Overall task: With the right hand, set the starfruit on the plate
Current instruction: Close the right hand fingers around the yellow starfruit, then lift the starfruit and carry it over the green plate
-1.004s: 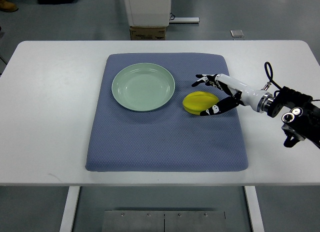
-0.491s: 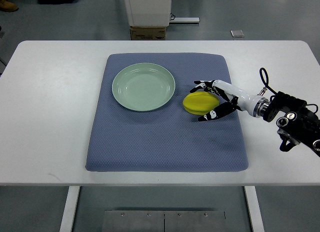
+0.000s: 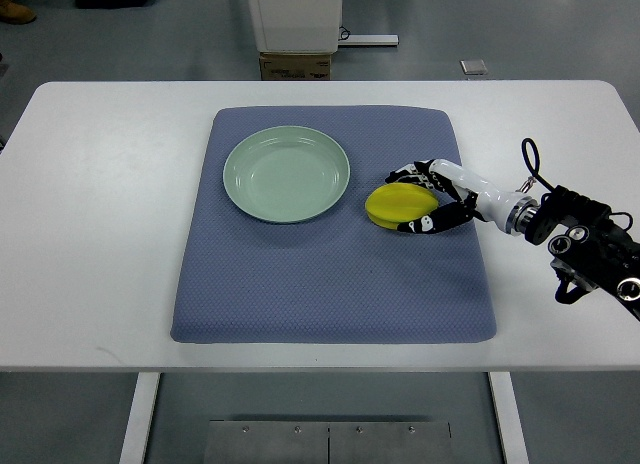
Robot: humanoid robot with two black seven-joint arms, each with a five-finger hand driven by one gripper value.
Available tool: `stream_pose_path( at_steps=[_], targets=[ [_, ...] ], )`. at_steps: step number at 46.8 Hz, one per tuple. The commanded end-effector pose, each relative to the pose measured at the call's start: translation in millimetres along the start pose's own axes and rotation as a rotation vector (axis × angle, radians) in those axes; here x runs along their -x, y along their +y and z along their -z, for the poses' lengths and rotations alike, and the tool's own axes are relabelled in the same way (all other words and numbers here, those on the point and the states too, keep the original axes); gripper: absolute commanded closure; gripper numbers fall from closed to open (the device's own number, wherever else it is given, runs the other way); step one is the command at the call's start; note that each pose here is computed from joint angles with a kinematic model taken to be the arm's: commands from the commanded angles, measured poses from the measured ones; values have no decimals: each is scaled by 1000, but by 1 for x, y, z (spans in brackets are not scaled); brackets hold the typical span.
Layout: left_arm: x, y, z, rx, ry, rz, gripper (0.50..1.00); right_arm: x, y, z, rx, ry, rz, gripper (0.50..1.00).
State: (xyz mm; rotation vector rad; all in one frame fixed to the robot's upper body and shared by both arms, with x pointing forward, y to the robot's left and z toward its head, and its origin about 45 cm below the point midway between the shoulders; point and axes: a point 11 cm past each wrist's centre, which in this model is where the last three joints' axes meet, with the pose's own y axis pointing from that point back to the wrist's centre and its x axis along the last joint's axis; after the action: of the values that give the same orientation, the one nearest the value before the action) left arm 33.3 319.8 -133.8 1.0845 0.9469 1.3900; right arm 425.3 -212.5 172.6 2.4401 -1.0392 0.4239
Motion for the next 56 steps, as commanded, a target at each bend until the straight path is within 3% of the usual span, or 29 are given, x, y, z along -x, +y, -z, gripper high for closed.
stream_pose_path(
  at_steps=[1,9,11,24,41,56],
  targets=[
    [0,0,0,0,0,0,500,2,-1,0,-9,-4,0,724],
    [0,0,0,0,0,0,500,3,-2,0,-15,-8,1,906],
    [0,0,0,0,0,0,500,4,-3,0,-16,-9,2,1000],
    [0,0,0,0,1,0,500,13,-11,8,-42,-33,0,1000],
    [0,0,0,0,1,0,500,-22,-26,54,-110,8,-61,1000],
    [0,0,0,0,0,0,500,8,-67,108,-166,8,3,1000]
  ],
)
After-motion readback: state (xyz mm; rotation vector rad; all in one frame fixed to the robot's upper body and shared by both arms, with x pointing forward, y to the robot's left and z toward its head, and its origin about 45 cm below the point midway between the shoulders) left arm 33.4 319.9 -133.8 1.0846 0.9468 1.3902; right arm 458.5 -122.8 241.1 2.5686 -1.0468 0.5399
